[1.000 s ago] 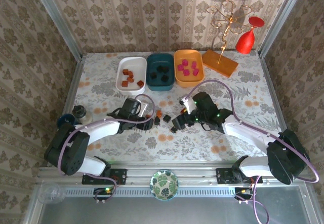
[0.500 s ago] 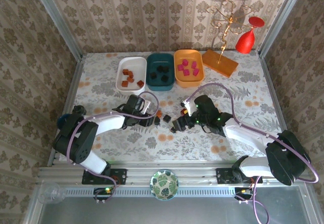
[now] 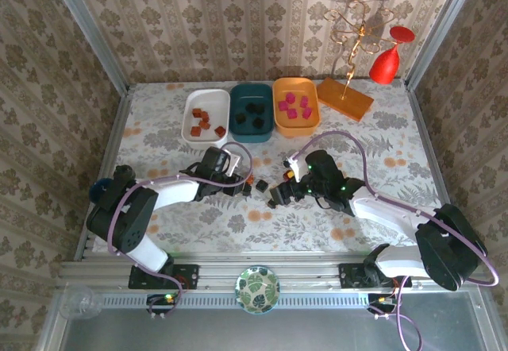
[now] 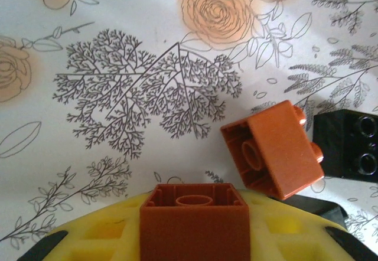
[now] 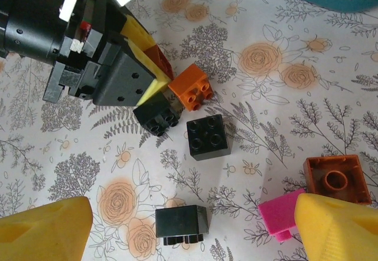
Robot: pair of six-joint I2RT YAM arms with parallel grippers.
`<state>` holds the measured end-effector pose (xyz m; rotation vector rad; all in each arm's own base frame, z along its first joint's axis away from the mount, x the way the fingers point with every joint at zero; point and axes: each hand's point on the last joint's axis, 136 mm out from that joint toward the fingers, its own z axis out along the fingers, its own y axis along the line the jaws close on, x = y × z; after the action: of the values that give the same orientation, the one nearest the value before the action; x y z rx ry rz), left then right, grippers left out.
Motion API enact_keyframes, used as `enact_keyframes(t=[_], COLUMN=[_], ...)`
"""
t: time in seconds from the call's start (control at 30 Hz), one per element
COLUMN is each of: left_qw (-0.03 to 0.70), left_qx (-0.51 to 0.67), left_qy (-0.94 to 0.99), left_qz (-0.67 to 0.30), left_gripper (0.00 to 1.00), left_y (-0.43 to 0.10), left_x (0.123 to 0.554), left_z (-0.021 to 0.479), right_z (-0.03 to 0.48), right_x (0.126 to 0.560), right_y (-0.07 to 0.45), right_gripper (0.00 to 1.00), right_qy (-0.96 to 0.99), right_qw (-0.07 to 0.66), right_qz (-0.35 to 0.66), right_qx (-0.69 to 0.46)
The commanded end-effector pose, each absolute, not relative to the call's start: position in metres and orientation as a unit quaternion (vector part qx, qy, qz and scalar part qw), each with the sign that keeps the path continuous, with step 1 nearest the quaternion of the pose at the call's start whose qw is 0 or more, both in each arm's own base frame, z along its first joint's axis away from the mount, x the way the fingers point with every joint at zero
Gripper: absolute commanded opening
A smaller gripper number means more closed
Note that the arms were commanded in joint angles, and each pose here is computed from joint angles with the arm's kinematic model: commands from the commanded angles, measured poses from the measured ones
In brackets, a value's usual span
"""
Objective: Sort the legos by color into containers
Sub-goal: Pick up the lego from the center of the table, then place the lego in the container.
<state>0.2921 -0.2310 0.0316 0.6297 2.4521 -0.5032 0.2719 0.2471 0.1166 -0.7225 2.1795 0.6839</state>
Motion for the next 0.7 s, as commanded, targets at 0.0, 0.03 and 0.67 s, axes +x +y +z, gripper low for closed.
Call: enact_keyframes(t=[0.0, 0.03, 0.67], left_qw=[0.310, 0.318, 0.437], left_qx=[0.215, 0.210, 0.078], left_qy=[0.906, 0.905, 0.876], left_qz=[-0.192, -0.190, -0.190], left_gripper=[0.34, 0.33, 0.33], left_y=[-0.230, -0.228, -0.171], left_x=[0.297, 0.298, 0.388], left_z=[0.047, 0.052, 0.160], right_z=[0.126, 0.126, 0.159], right_x=[0.273, 0.272, 0.263], right_y=[0.248, 0.248, 0.247], right_gripper=[0.90, 0.90, 0.91], right_qy=[0.837, 0.836, 0.790], right_qw=[0.384, 0.387, 0.454], right_qz=[0.274, 0.275, 0.311], right_qx=[-0.277, -0.276, -0.270])
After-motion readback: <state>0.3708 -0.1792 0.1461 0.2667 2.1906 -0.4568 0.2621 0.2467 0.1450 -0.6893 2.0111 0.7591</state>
